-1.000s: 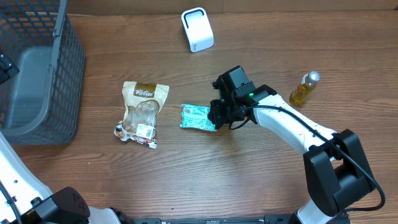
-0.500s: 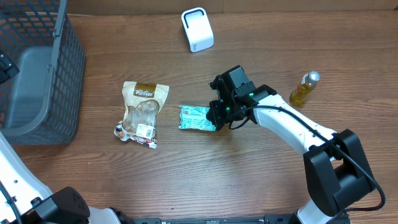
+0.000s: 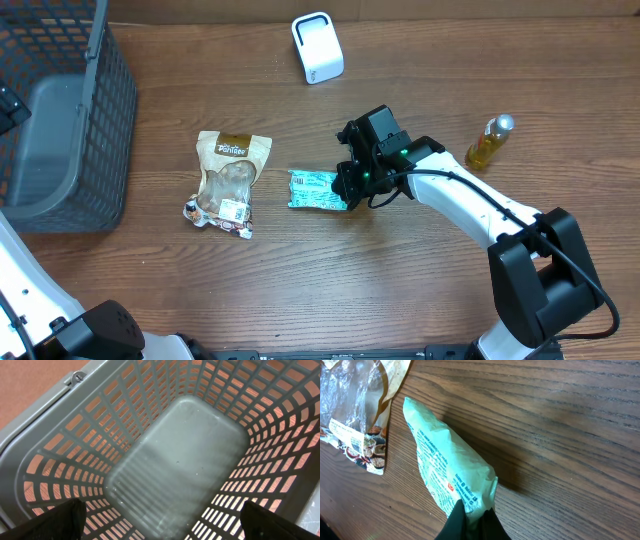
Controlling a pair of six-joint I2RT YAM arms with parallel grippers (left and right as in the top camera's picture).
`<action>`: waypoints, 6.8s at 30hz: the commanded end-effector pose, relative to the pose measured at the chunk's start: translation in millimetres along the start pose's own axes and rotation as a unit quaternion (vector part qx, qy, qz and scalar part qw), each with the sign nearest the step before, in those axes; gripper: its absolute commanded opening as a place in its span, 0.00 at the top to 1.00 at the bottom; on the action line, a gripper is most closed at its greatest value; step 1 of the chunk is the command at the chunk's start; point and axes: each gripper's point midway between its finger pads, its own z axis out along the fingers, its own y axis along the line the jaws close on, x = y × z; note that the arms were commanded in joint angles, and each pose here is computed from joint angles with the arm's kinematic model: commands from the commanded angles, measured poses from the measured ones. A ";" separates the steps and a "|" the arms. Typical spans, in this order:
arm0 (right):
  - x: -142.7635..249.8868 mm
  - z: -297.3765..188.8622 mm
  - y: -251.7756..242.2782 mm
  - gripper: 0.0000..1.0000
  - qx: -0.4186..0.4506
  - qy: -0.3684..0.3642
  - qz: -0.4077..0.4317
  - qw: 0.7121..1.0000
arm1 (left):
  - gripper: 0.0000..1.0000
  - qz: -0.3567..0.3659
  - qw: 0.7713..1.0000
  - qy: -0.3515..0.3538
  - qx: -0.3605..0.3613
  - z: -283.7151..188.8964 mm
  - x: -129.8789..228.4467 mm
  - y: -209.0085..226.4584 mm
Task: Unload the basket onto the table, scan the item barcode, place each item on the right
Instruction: 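Lower the right gripper and close it on the tissue pack's end, then lift the tissue pack up to the white scanner and hold it there, then move the tissue pack right away from the scanner and lower it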
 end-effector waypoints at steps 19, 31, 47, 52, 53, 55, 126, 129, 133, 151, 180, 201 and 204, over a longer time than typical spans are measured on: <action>-18.5 -17.4 15.1 0.96 -0.020 -0.032 -0.016 0.999 | 0.00 0.009 1.000 -0.006 0.003 -2.0 -4.6 -1.5; -19.0 -17.4 15.2 0.96 -0.020 -0.033 -0.016 0.999 | 0.00 0.009 1.000 -0.006 0.003 -2.0 -4.5 -1.5; -19.3 -17.4 15.4 0.96 -0.021 -0.033 -0.016 0.999 | 0.00 0.009 1.000 -0.006 0.003 -2.0 -4.5 -1.5; -19.4 -17.4 15.4 0.96 -0.020 -0.033 -0.016 0.999 | 0.01 0.009 1.000 -0.006 0.003 -2.0 -4.6 -1.5; -19.4 -17.4 15.4 0.96 -0.020 -0.033 -0.016 0.999 | 0.00 0.009 1.000 -0.006 0.003 -2.0 -4.5 -1.5; -19.5 -17.4 15.4 0.96 -0.020 -0.034 -0.016 0.999 | 0.00 0.009 1.000 -0.006 0.003 -2.0 -4.6 -1.4; -126.5 -127.2 35.0 0.96 0.131 -0.170 -0.183 0.959 | 0.00 0.009 1.000 -0.006 0.003 -2.0 -4.6 -1.4; -142.1 -127.7 25.5 0.96 0.172 -0.190 -0.223 0.941 | 0.01 0.009 1.000 -0.006 0.003 -2.0 -4.6 -1.5; -169.2 -128.3 15.1 0.96 0.233 -0.222 -0.274 0.906 | 0.00 0.009 1.000 -0.006 0.003 -2.0 -4.6 -1.4; -278.3 -96.8 -20.9 0.96 0.473 -0.290 -0.462 0.692 | 0.00 0.009 1.000 -0.006 0.003 -2.0 -4.6 -1.5; -266.3 -0.7 -28.0 0.96 0.486 -0.212 -0.562 0.634 | 0.01 0.009 1.000 -0.006 0.003 -2.0 -4.6 -1.5; -278.8 -88.3 10.4 0.96 0.480 -0.320 -0.463 0.673 | 0.00 0.009 1.000 -0.006 0.003 -2.0 -4.6 -1.5; -272.1 -118.7 19.8 0.96 0.464 -0.334 -0.432 0.697 | 0.00 0.009 1.000 -0.006 0.003 -2.0 -4.6 -1.5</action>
